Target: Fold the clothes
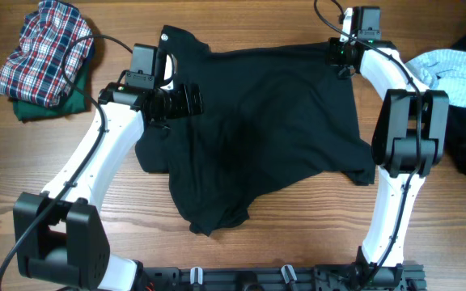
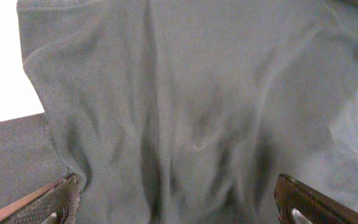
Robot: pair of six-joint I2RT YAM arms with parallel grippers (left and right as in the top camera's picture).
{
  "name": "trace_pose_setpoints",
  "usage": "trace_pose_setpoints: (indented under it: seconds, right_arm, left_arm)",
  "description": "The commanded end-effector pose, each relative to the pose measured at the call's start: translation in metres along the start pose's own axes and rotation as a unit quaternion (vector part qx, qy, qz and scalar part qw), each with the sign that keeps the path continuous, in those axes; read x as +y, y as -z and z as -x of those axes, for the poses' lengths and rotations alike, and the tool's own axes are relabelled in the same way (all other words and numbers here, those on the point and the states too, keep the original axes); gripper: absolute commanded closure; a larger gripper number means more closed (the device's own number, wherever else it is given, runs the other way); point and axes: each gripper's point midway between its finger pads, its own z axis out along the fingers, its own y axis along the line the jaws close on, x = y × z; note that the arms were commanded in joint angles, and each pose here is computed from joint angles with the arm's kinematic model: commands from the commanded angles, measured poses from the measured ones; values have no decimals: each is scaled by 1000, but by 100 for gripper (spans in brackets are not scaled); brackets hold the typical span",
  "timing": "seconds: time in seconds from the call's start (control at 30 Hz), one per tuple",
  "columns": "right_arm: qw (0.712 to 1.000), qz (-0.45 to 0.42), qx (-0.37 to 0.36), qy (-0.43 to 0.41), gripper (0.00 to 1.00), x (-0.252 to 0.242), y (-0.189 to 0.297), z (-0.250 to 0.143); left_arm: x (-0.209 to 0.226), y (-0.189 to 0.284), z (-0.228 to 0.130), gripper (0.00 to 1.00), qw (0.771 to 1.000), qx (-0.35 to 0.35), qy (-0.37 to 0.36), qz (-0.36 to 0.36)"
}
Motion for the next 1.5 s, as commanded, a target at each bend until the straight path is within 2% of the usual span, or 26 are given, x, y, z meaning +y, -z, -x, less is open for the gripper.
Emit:
trace_pose_setpoints:
  seconds: [0.0,0.53,0.73,0.77,0.83,0.9,0.93,1.0,1.07,1.2,1.27,1.3,1.47]
  right_arm:
    - [998,-39,40,-3,95,-26,-25,-33]
    - [995,-70,49,-45,95,-66,-21,-39]
    - [998,-35,48,-25,94,-49,-21,-34]
    - [998,-25,47,-23,87,-43,-19,-29]
    - [999,-6,41,-20,54,-33,-12,-17]
    - [999,6,35,-17,28,-23,-2,-3]
    - [999,12,31,-14,24,-18,6,6]
    - [999,23,23,-9,18,-8,25,24]
    - [999,32,13,-4,16,2,43,40]
    - [999,51,-16,7,15,24,92,69]
    - [998,54,-23,-1,15,31,115,76]
    - [998,60,-25,-2,15,36,126,78]
    - [994,107,-16,-4,19,63,161,76]
  left_arm:
    - [2,0,5,0,1000,-6,4,4]
    - [1,0,5,0,1000,-7,4,3]
    - [1,-1,8,0,1000,-12,3,2]
    - [0,-1,10,0,1000,-15,2,1]
    - [0,-2,16,2,1000,-28,0,2]
    - [0,-3,25,4,999,-46,-1,4]
    - [0,-3,31,5,998,-58,-3,6]
    - [0,-5,44,11,996,-85,-5,9]
    - [-2,-8,57,22,994,-110,-9,7]
    - [-7,-22,78,75,989,-147,-13,-6]
    - [-6,-34,81,92,989,-150,-13,-7]
    - [-4,-42,79,96,989,-146,-13,-6]
    - [11,-79,59,96,994,-100,-33,15]
